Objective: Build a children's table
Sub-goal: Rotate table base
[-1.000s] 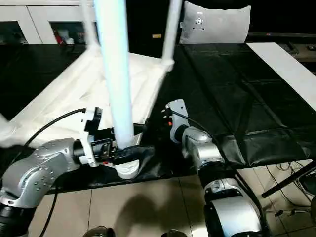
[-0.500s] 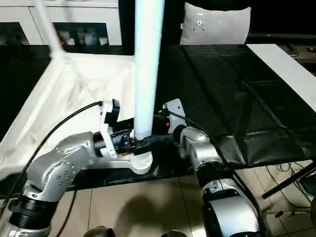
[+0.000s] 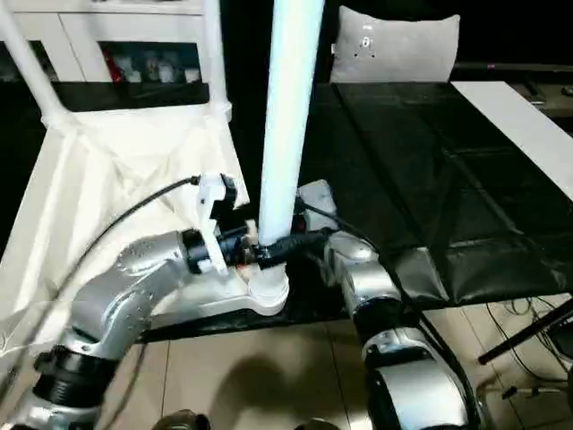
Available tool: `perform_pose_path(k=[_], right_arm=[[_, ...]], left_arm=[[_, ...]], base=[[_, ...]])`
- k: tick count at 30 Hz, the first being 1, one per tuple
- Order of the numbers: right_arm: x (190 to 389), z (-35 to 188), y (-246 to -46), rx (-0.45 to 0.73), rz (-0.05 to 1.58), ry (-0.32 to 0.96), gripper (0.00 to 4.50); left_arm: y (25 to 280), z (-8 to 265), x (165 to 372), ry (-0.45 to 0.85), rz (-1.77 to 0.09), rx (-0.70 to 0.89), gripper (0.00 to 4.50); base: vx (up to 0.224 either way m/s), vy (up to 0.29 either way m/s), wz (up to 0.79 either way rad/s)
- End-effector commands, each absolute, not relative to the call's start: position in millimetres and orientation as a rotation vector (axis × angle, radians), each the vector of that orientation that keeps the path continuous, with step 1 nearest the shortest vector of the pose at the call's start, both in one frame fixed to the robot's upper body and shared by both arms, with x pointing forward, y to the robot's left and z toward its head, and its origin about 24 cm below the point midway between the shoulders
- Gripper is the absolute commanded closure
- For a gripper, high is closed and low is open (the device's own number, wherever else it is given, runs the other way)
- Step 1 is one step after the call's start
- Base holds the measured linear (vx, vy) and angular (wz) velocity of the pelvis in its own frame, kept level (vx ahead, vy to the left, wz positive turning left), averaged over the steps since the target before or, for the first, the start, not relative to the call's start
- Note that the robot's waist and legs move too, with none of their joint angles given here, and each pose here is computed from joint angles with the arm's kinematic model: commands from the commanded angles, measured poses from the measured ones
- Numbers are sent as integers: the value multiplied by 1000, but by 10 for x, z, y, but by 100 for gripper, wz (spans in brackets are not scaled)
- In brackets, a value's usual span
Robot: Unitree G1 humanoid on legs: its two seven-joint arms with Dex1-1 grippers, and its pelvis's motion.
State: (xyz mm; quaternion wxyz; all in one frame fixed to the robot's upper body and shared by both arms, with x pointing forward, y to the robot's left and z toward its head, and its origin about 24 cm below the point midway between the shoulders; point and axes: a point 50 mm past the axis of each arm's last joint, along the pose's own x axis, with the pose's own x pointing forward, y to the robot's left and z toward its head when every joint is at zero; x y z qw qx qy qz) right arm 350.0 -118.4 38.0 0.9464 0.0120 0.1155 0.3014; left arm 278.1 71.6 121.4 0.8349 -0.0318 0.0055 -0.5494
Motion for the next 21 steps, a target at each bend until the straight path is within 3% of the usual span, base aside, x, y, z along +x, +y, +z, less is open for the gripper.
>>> perform_pose_path(k=[1,10,17,21], right_arm=[[3491,410,-1429,25,558,230,0],[3239,485,-1838,-56,621,226,0],[2924,598,-1886,-104,778,243,0],[2759,654,-1853,-116,861,255,0]], left_arm=[[847,1128,2775,51,-1116,23,16],[1202,883,2578,271,-1156,188,16],[1323,817,2548,304,-1056,318,78],[1335,832,2481,347,-1018,295,118]], base=[[0,0,0],[0,0,0],[0,0,0],[0,0,0]])
